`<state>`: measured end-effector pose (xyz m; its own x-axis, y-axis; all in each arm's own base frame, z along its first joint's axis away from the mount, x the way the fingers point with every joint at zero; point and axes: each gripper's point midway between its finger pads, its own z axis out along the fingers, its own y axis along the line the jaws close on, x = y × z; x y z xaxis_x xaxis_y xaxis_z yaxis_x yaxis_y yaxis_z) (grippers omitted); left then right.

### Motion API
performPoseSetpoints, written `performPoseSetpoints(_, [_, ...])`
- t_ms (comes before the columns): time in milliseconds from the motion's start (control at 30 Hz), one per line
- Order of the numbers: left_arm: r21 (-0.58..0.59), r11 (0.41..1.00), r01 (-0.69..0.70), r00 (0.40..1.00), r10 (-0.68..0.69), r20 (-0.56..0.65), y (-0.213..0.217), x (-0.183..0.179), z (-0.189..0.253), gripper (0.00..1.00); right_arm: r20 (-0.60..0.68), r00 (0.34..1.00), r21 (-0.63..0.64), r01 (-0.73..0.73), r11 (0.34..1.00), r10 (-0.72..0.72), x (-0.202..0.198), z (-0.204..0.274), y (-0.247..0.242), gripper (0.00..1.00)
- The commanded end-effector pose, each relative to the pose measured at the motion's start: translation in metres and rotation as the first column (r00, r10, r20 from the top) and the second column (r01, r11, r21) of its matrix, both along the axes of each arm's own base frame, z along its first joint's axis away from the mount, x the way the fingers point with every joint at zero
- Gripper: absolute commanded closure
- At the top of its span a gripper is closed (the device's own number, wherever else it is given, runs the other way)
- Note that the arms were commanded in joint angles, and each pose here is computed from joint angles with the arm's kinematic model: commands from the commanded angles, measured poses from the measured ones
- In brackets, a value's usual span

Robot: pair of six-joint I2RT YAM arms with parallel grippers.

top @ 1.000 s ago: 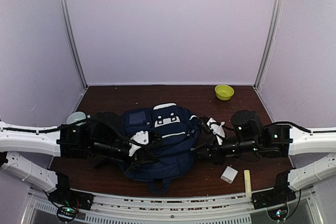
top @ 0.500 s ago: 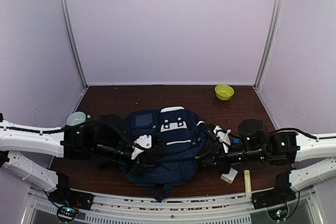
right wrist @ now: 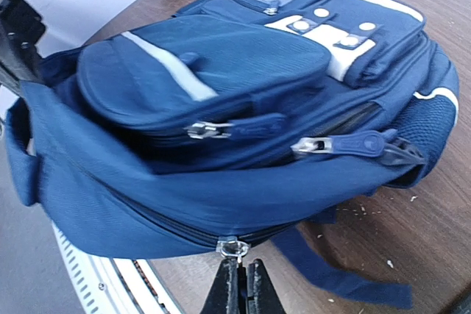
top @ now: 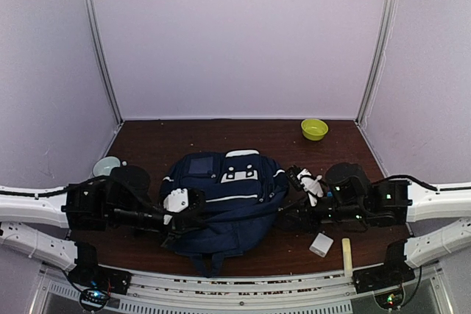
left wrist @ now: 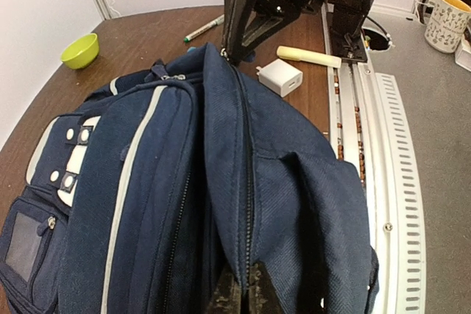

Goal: Pack the student bag
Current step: Zip the student bag into the largest pocket of the bag, then hold the largest pocket of the student bag.

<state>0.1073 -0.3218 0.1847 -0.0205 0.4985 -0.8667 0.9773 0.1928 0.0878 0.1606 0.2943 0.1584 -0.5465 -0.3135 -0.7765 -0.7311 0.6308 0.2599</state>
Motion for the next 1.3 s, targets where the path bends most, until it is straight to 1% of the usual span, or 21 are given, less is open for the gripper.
performPoseSetpoints(0, [-0.013,0.996,-0.084,0.996,0.085,0.021,0.010,0.013,0.004,1.00,0.041,0.995,-0.051,0.096,0.994,-0.094,0.024,-0.001,-0.012,1.00])
performPoseSetpoints(100, [0.006,0.997,-0.076,0.997,0.076,0.010,0.006,0.013,0.001,1.00,0.033,0.998,-0.031,0.052,0.998,-0.051,0.021,0.005,-0.002,1.00])
performPoseSetpoints(133, [0.011,0.998,-0.067,0.998,0.067,0.008,0.004,0.013,0.001,0.96,0.030,0.999,-0.018,0.030,0.999,-0.029,0.019,0.009,0.003,1.00])
performPoseSetpoints(167, [0.013,0.998,-0.060,0.998,0.060,0.005,0.002,0.012,0.003,0.87,0.027,1.000,-0.002,0.010,1.000,-0.009,0.017,0.012,0.007,1.00])
performPoseSetpoints(233, [0.011,0.999,-0.046,0.999,0.046,-0.001,-0.004,0.012,0.009,0.62,0.016,1.000,0.028,-0.024,0.999,0.023,0.013,0.018,0.016,1.00])
performPoseSetpoints(267, [0.002,1.000,-0.031,1.000,0.031,-0.004,-0.007,0.010,0.014,0.53,0.013,0.999,0.041,-0.039,0.998,0.038,0.011,0.021,0.020,1.00])
performPoseSetpoints(333, [-0.022,1.000,-0.003,1.000,0.003,-0.011,-0.015,0.008,0.026,0.40,0.013,0.998,0.052,-0.066,0.996,0.065,0.006,0.025,0.030,1.00])
performPoseSetpoints(433, [-0.063,0.997,0.041,0.999,-0.042,-0.027,-0.031,0.004,0.042,0.34,0.021,0.994,0.064,-0.107,0.992,0.105,-0.001,0.031,0.047,1.00])
performPoseSetpoints(533, [-0.060,0.996,0.059,0.997,-0.062,-0.043,-0.046,0.005,0.042,0.27,0.023,0.991,0.074,-0.130,0.989,0.128,-0.005,0.033,0.062,1.00])
performPoseSetpoints(633, [-0.054,0.996,0.072,0.994,-0.076,-0.073,-0.057,0.004,0.032,0.25,0.029,0.990,0.088,-0.142,0.986,0.140,-0.007,0.037,0.072,1.00])
performPoseSetpoints(700, [-0.042,0.997,0.057,0.994,-0.060,-0.088,-0.062,0.006,0.025,0.26,0.033,0.989,0.101,-0.149,0.984,0.147,-0.007,0.041,0.077,1.00])
performPoseSetpoints(833, [0.017,1.000,0.020,0.995,-0.018,-0.096,-0.066,0.012,0.004,0.28,0.046,0.985,0.134,-0.168,0.977,0.163,-0.010,0.052,0.083,1.00])
performPoseSetpoints(933, [0.055,0.998,0.009,0.995,-0.004,-0.101,-0.067,0.015,-0.010,0.34,0.053,0.984,0.152,-0.179,0.972,0.173,-0.011,0.057,0.085,1.00])
performPoseSetpoints(1067, [0.087,0.995,0.041,0.991,-0.030,-0.128,-0.071,0.011,-0.023,0.41,0.061,0.985,0.161,-0.170,0.972,0.162,-0.010,0.059,0.083,1.00])
performPoseSetpoints(1100, [0.102,0.994,0.045,0.991,-0.032,-0.130,-0.072,0.011,-0.028,0.46,0.061,0.985,0.164,-0.168,0.972,0.160,-0.010,0.060,0.083,1.00])
performPoseSetpoints(1133, [0.117,0.992,0.048,0.991,-0.032,-0.133,-0.073,0.011,-0.031,0.56,0.063,0.986,0.166,-0.165,0.972,0.157,-0.010,0.060,0.082,1.00])
performPoseSetpoints(1200, [0.131,0.990,0.049,0.990,-0.031,-0.135,-0.075,0.011,-0.035,0.80,0.068,0.988,0.163,-0.150,0.975,0.141,-0.007,0.060,0.081,1.00])
performPoseSetpoints(1267, [0.124,0.991,0.046,0.991,-0.030,-0.127,-0.075,0.012,-0.031,0.98,0.075,0.990,0.150,-0.127,0.981,0.116,-0.003,0.059,0.077,1.00])
